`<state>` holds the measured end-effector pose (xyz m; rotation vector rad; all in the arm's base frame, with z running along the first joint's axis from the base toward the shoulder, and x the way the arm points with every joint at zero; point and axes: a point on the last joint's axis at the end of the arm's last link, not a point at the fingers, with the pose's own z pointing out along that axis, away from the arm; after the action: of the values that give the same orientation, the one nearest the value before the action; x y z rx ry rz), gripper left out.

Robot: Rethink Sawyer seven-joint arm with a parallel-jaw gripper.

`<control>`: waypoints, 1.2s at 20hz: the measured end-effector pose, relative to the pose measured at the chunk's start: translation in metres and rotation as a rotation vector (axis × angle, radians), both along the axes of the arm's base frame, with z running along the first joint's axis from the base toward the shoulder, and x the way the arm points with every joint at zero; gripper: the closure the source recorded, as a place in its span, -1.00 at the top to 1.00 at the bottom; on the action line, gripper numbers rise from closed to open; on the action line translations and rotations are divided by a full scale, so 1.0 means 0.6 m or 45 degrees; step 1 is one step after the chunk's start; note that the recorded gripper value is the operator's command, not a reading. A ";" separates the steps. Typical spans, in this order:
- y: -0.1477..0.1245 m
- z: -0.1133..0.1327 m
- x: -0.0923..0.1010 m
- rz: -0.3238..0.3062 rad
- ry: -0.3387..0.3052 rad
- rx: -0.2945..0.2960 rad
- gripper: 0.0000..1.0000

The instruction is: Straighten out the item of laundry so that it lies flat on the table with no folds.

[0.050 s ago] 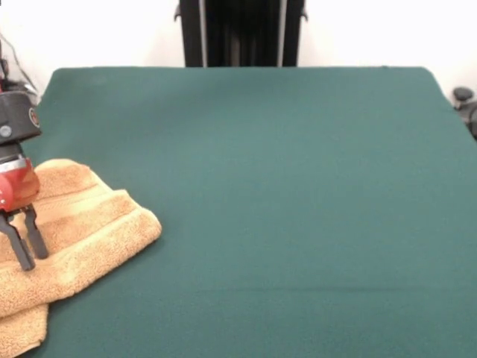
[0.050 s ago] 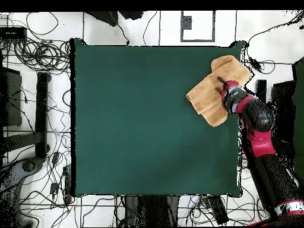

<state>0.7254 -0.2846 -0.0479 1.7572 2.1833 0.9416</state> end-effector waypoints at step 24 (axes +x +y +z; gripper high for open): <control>0.005 -0.024 -0.013 -0.051 -0.032 0.204 1.00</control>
<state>0.7174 -0.2818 -0.0625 1.8399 2.1010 1.1510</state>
